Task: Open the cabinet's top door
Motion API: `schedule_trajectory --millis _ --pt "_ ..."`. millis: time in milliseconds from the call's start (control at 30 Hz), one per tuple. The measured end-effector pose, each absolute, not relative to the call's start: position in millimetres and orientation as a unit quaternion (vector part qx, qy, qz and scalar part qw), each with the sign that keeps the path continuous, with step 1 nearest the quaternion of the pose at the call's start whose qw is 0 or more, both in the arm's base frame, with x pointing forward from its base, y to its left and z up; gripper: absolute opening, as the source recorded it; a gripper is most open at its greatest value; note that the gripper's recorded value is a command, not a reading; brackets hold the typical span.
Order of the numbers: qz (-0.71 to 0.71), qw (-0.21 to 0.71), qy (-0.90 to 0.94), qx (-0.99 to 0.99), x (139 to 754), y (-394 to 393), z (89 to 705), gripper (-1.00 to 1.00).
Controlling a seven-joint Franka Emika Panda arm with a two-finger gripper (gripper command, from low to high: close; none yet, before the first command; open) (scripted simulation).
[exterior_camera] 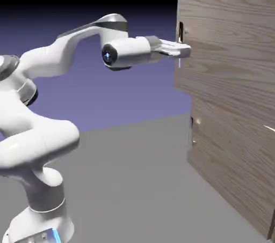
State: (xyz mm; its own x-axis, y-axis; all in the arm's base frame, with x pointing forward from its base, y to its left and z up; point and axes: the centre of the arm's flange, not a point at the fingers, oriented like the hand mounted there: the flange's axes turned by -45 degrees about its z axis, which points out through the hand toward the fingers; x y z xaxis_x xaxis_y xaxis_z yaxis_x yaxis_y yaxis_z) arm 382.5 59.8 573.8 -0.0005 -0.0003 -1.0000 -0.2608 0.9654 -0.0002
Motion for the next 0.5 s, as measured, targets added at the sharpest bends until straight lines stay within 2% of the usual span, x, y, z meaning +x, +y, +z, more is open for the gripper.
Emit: schedule_trajectory --millis 300,500 --pt "0.169 0.687 0.686 -0.169 309 -3 574 -1.00" --pt "0.185 0.699 0.668 -0.176 302 -11 575 -1.00"
